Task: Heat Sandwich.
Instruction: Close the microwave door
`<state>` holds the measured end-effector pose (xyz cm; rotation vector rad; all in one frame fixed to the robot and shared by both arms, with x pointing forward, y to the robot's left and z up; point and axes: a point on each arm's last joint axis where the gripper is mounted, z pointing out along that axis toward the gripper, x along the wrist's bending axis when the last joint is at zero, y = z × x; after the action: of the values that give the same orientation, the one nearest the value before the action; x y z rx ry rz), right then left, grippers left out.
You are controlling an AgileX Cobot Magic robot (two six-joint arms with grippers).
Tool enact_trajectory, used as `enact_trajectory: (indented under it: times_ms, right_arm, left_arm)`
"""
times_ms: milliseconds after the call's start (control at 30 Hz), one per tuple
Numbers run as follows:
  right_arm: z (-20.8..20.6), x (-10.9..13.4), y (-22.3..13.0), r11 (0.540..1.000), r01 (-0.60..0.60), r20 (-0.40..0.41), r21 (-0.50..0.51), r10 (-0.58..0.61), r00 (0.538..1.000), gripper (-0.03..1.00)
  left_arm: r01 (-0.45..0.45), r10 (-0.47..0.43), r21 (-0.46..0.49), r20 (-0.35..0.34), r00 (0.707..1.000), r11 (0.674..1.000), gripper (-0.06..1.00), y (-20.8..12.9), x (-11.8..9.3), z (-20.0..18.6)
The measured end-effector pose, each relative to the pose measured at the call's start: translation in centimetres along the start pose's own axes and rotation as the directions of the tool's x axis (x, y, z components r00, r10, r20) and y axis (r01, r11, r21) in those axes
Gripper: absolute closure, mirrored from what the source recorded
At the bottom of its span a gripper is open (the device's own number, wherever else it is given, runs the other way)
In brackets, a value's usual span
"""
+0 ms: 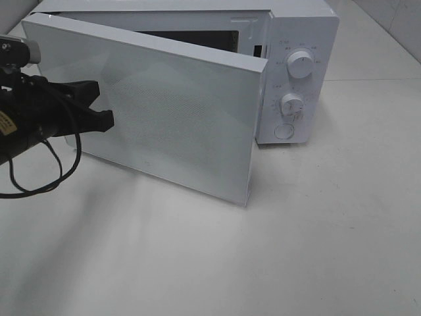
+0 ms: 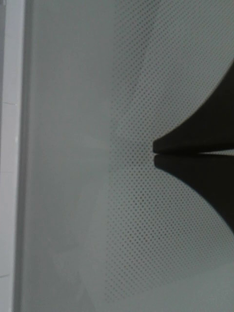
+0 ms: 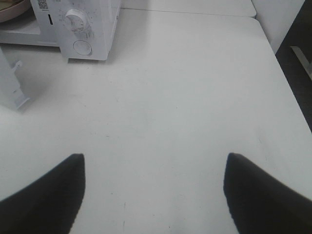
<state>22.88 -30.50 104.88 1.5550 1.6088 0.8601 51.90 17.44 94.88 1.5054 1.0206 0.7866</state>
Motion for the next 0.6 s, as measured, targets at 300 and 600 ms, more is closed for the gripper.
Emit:
enact_trajectory:
  times_ms: [300,600]
  right_arm:
    - [0.0,0.0,0.0,1.0,0.0,0.0,0.0,0.0,1.0,0.21]
    - [0.0,0.0,0.0,1.0,0.0,0.0,0.0,0.0,1.0,0.21]
  left_arm:
    - [0.001,-0.002,0.004,0.013,1.0,1.0,0.94,1.2,-0.7,2.2]
    - [0.013,-0.012,-0.011,0.073,0.997,1.0,0.94,1.6,-3.5,4.5]
